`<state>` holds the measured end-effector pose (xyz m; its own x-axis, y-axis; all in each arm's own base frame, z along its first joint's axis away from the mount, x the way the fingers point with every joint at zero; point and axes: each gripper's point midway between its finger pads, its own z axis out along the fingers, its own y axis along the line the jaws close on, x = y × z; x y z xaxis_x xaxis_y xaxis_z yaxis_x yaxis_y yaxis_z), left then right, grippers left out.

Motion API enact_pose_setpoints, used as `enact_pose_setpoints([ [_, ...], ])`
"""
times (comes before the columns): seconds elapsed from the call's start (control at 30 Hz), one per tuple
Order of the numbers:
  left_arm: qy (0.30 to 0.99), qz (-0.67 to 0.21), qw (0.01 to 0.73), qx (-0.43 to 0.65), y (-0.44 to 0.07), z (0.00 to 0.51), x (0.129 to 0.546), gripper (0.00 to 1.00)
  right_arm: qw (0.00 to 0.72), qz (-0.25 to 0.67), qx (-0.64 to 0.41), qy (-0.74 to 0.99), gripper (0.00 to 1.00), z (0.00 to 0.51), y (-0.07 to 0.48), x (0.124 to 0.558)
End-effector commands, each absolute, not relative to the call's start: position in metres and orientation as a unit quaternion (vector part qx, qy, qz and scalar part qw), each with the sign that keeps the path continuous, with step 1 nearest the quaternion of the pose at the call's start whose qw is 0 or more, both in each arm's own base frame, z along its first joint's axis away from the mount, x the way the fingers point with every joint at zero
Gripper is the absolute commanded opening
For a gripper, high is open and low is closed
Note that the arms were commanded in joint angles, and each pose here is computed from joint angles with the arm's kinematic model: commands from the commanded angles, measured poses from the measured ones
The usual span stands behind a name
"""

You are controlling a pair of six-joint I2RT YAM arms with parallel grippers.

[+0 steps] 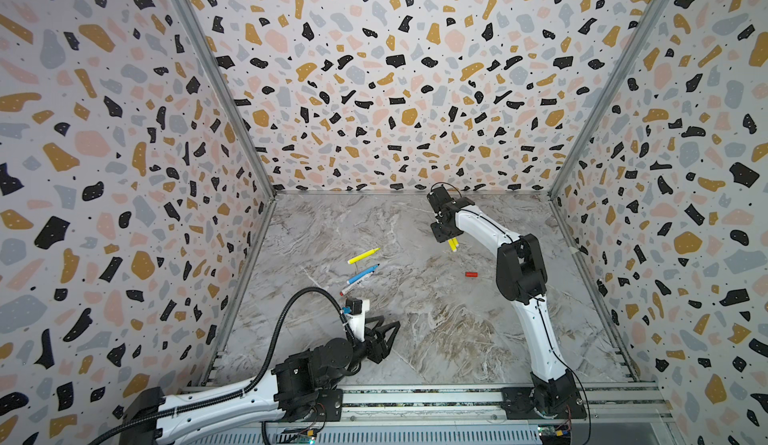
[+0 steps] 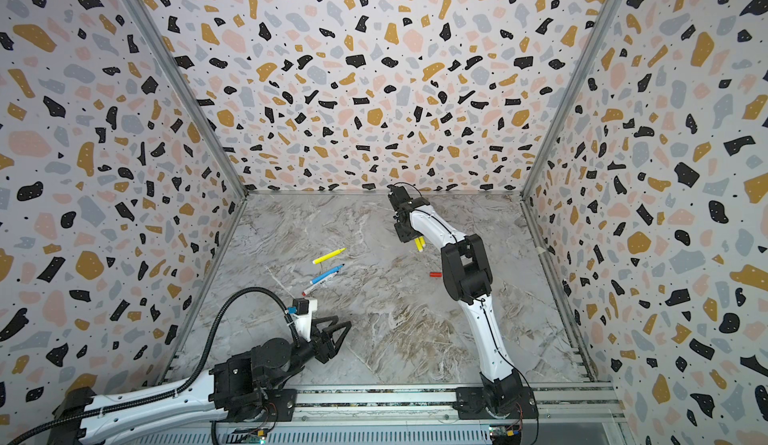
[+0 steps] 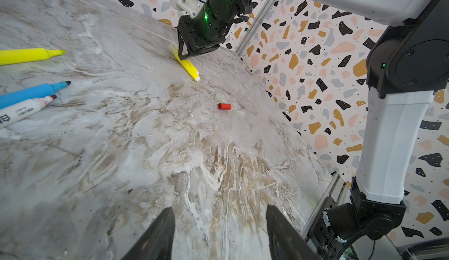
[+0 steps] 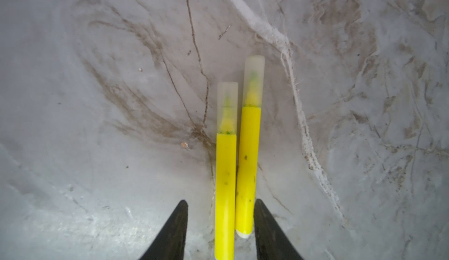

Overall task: Insert the pens into the pen caps
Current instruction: 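Carry the capped highlighter with the right gripper to the far table area and release it, then move the left gripper over the blue and white markers while the right gripper withdraws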

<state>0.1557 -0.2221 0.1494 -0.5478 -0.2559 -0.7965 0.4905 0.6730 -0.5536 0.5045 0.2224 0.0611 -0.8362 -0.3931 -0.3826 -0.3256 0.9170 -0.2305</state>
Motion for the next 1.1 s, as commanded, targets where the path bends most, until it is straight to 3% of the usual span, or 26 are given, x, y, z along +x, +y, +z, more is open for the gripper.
enact_pose_setpoints([
  [0.0, 0.777, -0.396, 0.485, 0.069, -0.220, 0.160, 0.159, 0.60, 0.266, -0.064, -0.181, 0.945, 0.45, 0.118, 0.226, 0.496],
  [0.3, 0.788, -0.354, 0.499, 0.068, -0.212, 0.163, 0.166, 0.60, 0.338, 0.038, -0.184, 0.922, 0.46, 0.174, 0.240, 0.448],
  [0.57, 0.807, -0.293, 0.509, 0.064, -0.199, 0.180, 0.196, 0.61, 0.406, 0.200, -0.219, 0.864, 0.55, 0.217, 0.250, 0.370],
  [1.07, 0.881, -0.182, 0.436, -0.017, -0.143, 0.120, 0.285, 0.61, 0.425, 0.267, -0.244, 0.829, 0.65, 0.219, 0.226, 0.288],
])
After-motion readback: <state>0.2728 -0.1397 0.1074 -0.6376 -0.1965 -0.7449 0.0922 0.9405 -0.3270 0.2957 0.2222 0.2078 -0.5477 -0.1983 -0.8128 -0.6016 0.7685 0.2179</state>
